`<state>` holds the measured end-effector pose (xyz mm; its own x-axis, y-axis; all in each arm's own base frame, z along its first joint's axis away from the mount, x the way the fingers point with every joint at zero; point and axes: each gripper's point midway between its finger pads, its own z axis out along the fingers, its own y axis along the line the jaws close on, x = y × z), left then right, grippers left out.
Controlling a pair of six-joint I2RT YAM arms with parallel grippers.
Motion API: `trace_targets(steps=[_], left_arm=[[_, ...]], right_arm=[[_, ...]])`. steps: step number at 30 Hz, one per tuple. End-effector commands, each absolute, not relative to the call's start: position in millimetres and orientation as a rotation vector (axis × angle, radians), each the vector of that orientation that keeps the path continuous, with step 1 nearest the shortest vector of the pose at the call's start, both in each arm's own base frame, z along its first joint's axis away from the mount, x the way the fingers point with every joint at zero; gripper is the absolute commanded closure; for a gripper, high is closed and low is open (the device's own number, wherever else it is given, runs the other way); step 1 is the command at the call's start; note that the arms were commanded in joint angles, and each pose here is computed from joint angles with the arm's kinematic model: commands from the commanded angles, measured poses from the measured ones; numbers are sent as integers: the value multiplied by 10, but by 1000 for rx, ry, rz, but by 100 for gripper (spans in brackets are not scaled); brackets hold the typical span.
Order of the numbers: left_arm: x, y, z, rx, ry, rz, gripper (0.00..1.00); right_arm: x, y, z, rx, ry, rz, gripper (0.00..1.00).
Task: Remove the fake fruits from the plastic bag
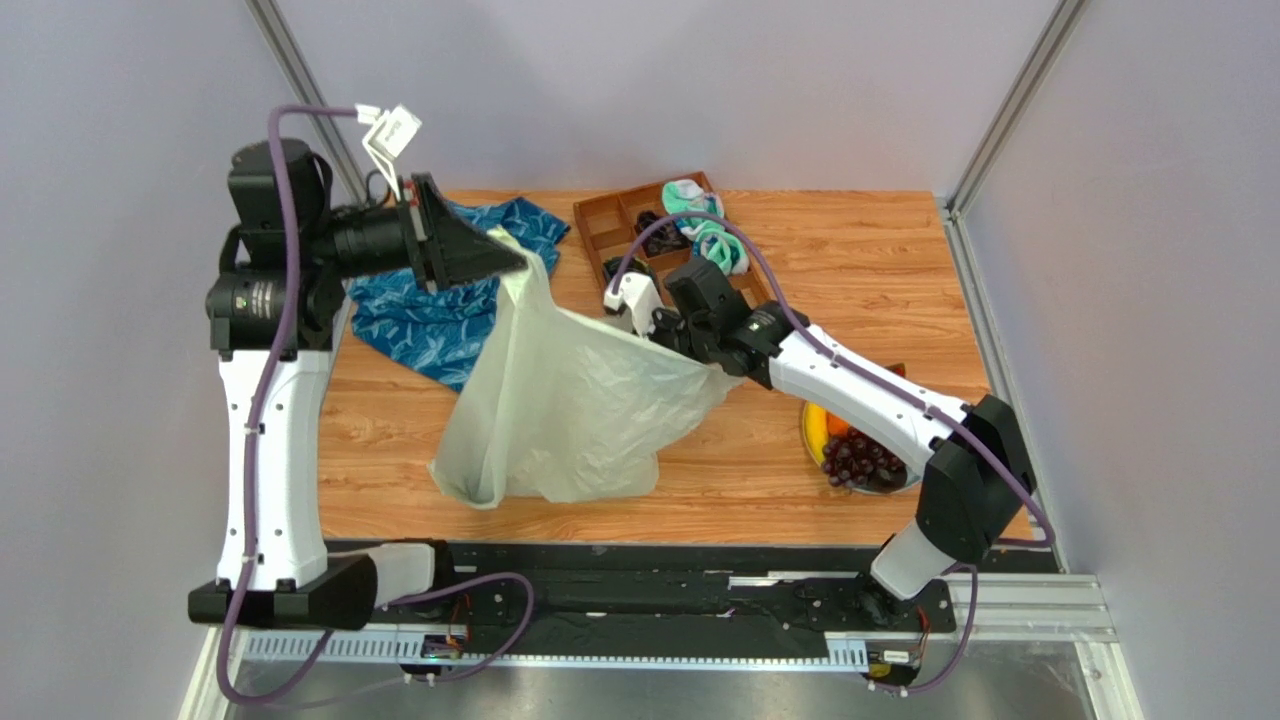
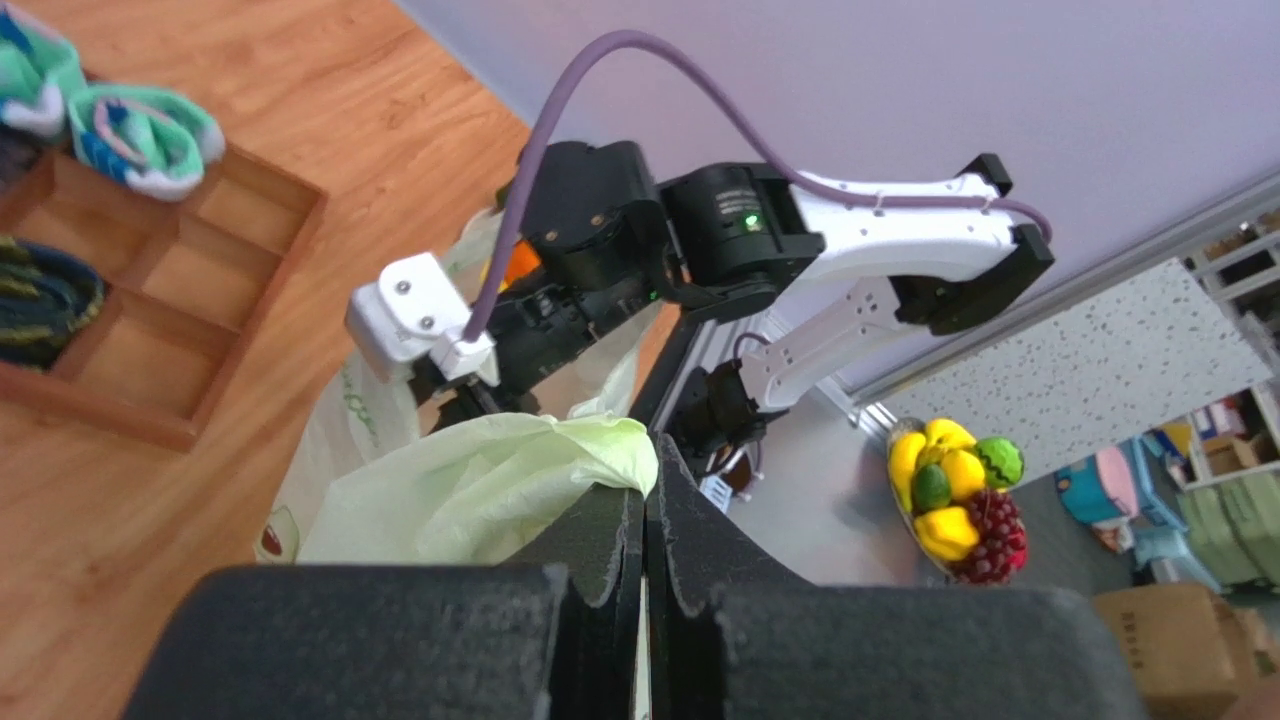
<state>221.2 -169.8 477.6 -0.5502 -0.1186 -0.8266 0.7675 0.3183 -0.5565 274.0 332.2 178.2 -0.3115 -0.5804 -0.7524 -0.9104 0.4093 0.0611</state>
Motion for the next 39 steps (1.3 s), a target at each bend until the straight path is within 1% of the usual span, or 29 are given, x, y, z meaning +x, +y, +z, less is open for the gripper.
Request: trace_targets(steps=[1, 2, 4, 5, 6, 8, 10, 11, 12, 13, 14, 15, 16, 17, 18, 19, 20, 23, 24, 25, 27, 28, 29, 30, 32, 35, 36, 38, 39], left_arm=[[2014, -1667, 4184, 524, 1886, -1362, 100], [2023, -1634, 3846, 439, 1976, -1385, 100], [1845, -1566, 3637, 360, 2012, -1376, 100], [1798, -1553, 3397, 307, 2067, -1398, 100], [1690, -1553, 3355, 323, 2058, -1379, 100], [1684, -1547, 3300, 311, 2055, -1361, 100], [1809, -1549, 3417, 317, 2018, -1356, 100], [1871, -1549, 3626, 354, 1968, -1333, 100], [2057, -1544, 3716, 353, 1955, -1341, 100], [2136, -1561, 3861, 381, 1921, -1349, 100], [2135, -1615, 4196, 423, 1856, -1390, 100], [2352, -1650, 4330, 472, 1809, -1402, 100], [2402, -1711, 4466, 515, 1784, -1423, 100], [2332, -1823, 4782, 616, 1709, -1425, 100], [2512, -1885, 4795, 637, 1707, -1446, 100], [2472, -1968, 4981, 697, 1654, -1443, 100], [2576, -2015, 4991, 701, 1653, -1462, 100], [2509, -2085, 5003, 726, 1652, -1495, 100], [2468, -2082, 4973, 720, 1660, -1508, 100], [2465, -2086, 4786, 691, 1710, -1549, 100], [2268, -2057, 4699, 674, 1729, -1561, 100], [2249, -2058, 4504, 625, 1784, -1593, 100], [2104, -2038, 4506, 631, 1772, -1584, 100], [2081, -2035, 4374, 606, 1804, -1600, 100], [1992, -2017, 4327, 607, 1808, -1585, 100], [2028, -2016, 4270, 597, 1820, -1573, 100], [2049, -2017, 4284, 597, 1817, -1567, 100], [2100, -2022, 4280, 593, 1821, -1565, 100], [2116, -2023, 4282, 591, 1823, -1564, 100]], right_arm=[[2592, 3180, 1913, -1306, 1922, 603, 60], [2557, 3163, 1899, -1320, 1921, 609, 61], [2504, 3167, 1913, -1344, 1902, 626, 61], [2478, 3189, 1906, -1360, 1895, 648, 61], [2478, 3223, 1940, -1369, 1883, 656, 61], [2440, 3332, 1899, -1403, 1879, 722, 61], [2389, 3477, 1945, -1434, 1866, 815, 62], [2311, 3587, 1874, -1470, 1873, 895, 61], [2279, 3655, 1881, -1481, 1864, 925, 61], [2289, 3738, 1926, -1483, 1846, 937, 60], [2249, 3823, 1893, -1487, 1855, 943, 60], [2285, 3912, 1841, -1482, 1853, 946, 59], [2310, 3991, 1882, -1469, 1844, 957, 58], [2282, 4072, 1896, -1456, 1852, 983, 58], [2302, 4145, 1857, -1451, 1863, 1001, 58], [2287, 4227, 1964, -1452, 1837, 1038, 58], [2283, 4253, 1975, -1441, 1853, 1052, 57], [2372, 4222, 1976, -1407, 1874, 983, 43], [2411, 4157, 2029, -1387, 1868, 935, 33], [2527, 4053, 2001, -1349, 1887, 829, 29], [2537, 3838, 1794, -1351, 1929, 755, 25], [2591, 3694, 1825, -1317, 1941, 730, 25], [2574, 3574, 1676, -1311, 1986, 720, 25], [2584, 3518, 1675, -1287, 2001, 726, 27], [2619, 3480, 1649, -1270, 2011, 757, 30], [2625, 3635, 1550, -1272, 2037, 833, 36], [2679, 3734, 1657, -1259, 2015, 853, 39], [2731, 3857, 1495, -1236, 2080, 871, 42], [2818, 3946, 1569, -1212, 2070, 871, 44]])
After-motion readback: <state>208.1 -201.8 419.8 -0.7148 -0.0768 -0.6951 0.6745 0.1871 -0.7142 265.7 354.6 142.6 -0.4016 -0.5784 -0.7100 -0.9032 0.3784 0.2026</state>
